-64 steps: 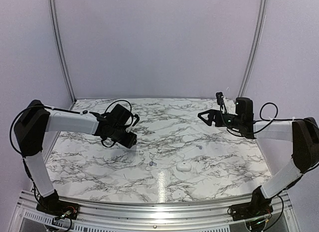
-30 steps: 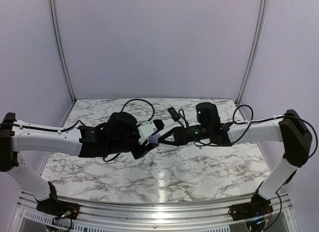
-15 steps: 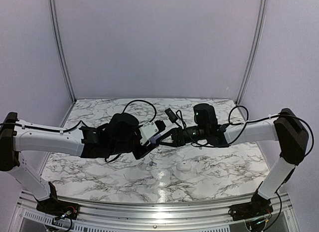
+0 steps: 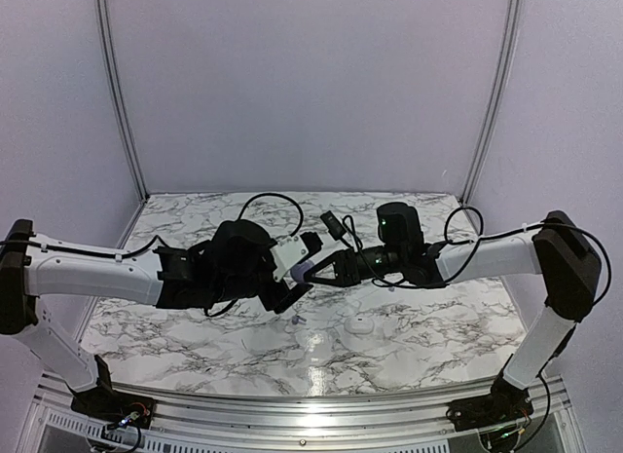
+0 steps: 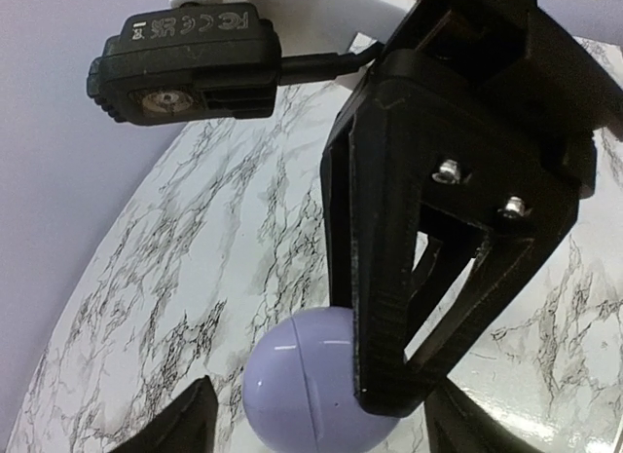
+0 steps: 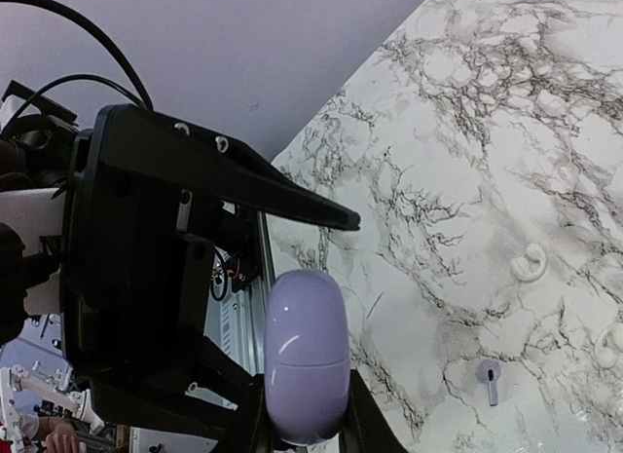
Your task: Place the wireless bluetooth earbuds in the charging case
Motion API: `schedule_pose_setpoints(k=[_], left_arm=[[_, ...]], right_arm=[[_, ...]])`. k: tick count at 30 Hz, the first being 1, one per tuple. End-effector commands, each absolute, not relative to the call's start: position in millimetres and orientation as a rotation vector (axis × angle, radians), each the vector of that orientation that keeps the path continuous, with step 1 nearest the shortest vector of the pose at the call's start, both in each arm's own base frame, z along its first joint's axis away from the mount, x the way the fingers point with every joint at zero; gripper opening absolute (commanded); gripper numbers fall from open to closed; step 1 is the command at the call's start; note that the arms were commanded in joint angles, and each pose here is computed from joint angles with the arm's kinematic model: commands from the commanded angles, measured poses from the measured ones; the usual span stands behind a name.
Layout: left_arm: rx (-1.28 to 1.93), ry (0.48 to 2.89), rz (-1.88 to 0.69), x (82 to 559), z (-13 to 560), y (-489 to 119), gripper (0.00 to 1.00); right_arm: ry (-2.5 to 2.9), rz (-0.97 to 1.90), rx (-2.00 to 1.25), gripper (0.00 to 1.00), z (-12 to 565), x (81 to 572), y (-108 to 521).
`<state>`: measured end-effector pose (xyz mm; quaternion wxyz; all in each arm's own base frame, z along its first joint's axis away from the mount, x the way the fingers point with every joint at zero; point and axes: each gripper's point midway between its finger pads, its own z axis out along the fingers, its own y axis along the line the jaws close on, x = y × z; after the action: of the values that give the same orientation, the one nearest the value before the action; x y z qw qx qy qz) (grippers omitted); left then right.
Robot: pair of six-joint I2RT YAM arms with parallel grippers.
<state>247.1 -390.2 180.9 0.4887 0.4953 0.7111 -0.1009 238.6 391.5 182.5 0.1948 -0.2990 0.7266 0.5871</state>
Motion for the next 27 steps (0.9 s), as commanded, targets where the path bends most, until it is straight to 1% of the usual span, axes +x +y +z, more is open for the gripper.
schedule_pose_setpoints(k=[1,3,6,9,12,21,27], left_arm=[[1.113,1.705,-0.388,237.2,207.4,-384.3,0.82],[1.079,1.707,-0.491,231.6,214.8,-379.1,0.85],[1.038,1.706,-0.708,221.5,226.1,-374.3,0.86],[0.984,1.733,-0.866,223.5,234.6,-366.1,0.82],[0.954,1.724,-0.972,221.9,243.6,-362.7,0.8],[0.945,1.72,-1.089,221.1,249.1,-370.0,0.73],[0.912,1.745,-1.069,230.5,244.5,-373.0,0.69]], right_arm=[[1.878,1.606,-0.958,0.0,211.3,234.5,395.4],[1.849,1.572,-0.998,0.0,212.4,232.7,393.0],[1.768,1.543,-1.084,0.0,217.9,225.4,390.4],[1.693,1.523,-1.149,0.0,225.1,218.6,387.7],[1.633,1.509,-1.201,0.0,231.8,213.0,385.7],[1.542,1.507,-1.266,0.0,243.4,202.7,382.9],[1.511,1.505,-1.3,0.0,246.7,194.4,387.3]])
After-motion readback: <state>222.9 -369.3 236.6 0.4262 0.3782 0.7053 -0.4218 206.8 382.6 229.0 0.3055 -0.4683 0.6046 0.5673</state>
